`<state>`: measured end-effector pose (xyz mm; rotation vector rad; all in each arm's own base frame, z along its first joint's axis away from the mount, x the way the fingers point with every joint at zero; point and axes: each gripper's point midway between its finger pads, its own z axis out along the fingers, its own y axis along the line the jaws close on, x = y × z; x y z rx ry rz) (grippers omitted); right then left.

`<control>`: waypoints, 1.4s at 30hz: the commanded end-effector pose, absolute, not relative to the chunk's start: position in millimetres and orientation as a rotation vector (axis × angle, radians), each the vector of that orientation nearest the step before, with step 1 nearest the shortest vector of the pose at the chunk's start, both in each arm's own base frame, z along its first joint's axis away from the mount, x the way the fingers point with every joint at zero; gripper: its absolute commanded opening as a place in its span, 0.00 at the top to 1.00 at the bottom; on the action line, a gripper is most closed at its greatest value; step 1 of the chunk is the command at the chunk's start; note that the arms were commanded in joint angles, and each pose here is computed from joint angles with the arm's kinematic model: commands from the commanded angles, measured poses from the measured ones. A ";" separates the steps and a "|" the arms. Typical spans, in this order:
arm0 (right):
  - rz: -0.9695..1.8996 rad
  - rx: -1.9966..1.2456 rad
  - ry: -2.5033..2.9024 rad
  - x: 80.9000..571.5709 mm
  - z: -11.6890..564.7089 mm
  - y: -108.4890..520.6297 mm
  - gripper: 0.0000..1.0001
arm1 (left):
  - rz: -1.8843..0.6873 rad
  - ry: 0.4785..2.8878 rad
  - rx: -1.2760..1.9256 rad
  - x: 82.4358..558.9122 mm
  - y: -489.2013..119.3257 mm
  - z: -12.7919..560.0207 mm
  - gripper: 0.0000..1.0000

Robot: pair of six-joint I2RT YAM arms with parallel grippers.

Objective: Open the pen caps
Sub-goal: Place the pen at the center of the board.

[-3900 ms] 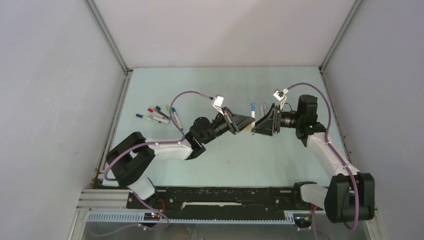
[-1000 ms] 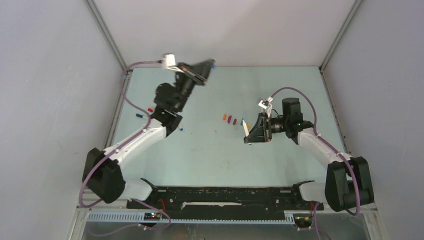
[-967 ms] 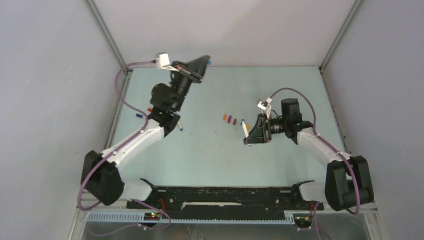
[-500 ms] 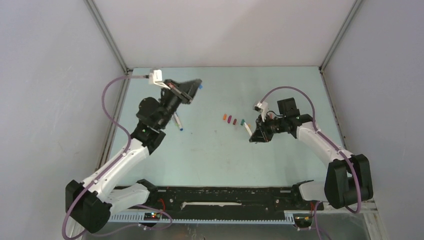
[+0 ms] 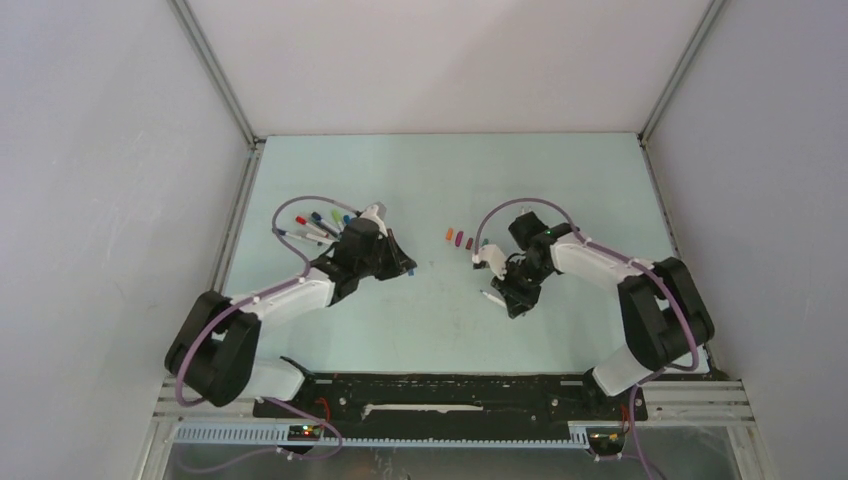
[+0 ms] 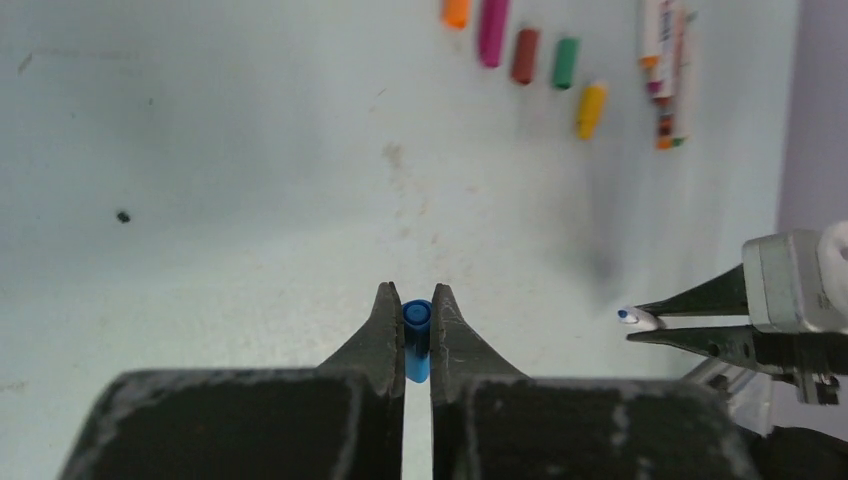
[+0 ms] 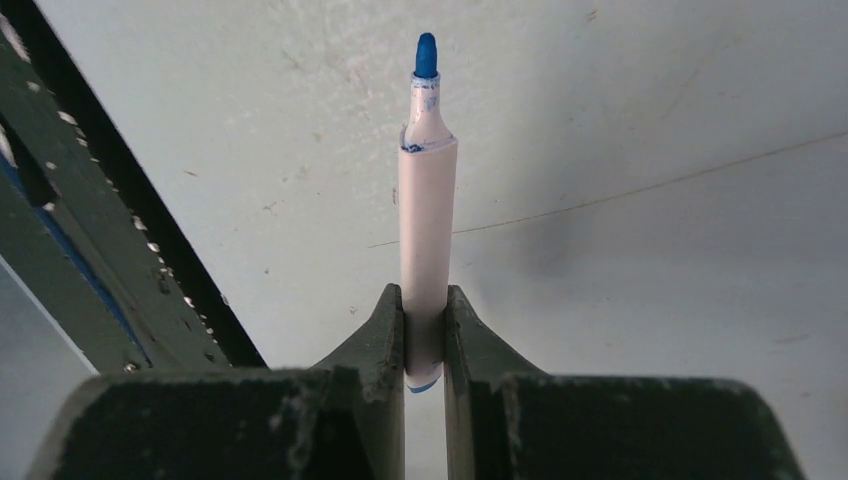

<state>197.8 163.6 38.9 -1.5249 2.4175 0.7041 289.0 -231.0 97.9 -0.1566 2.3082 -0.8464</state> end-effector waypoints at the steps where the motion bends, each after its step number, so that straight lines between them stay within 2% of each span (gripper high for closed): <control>1: 0.559 -1.626 2.470 201.6 28.7 161.5 0.96 | -0.771 2.382 -0.130 293.0 -235.6 78.5 0.96; 7: 0.512 -1.656 2.497 197.5 15.7 171.7 0.92 | -0.647 2.481 -0.181 296.6 -230.0 46.5 0.92; 13: 0.465 -1.698 2.506 193.1 5.9 178.6 0.88 | -0.566 2.530 -0.227 301.7 -225.9 29.5 0.84; 21: 0.442 -1.734 2.518 189.0 0.0 179.9 0.78 | -0.545 2.557 -0.248 299.2 -224.0 21.4 0.74; 28: 0.429 -1.731 2.524 189.6 -0.8 179.8 0.72 | -0.559 2.554 -0.239 299.1 -225.8 24.8 0.72; 34: 0.425 -1.727 2.523 190.1 0.5 179.5 0.68 | -0.598 2.479 -0.238 301.0 -224.3 48.9 0.68; 42: 0.571 -1.726 2.421 187.3 35.0 193.1 0.57 | -0.563 2.151 -0.224 304.6 -189.0 135.0 0.44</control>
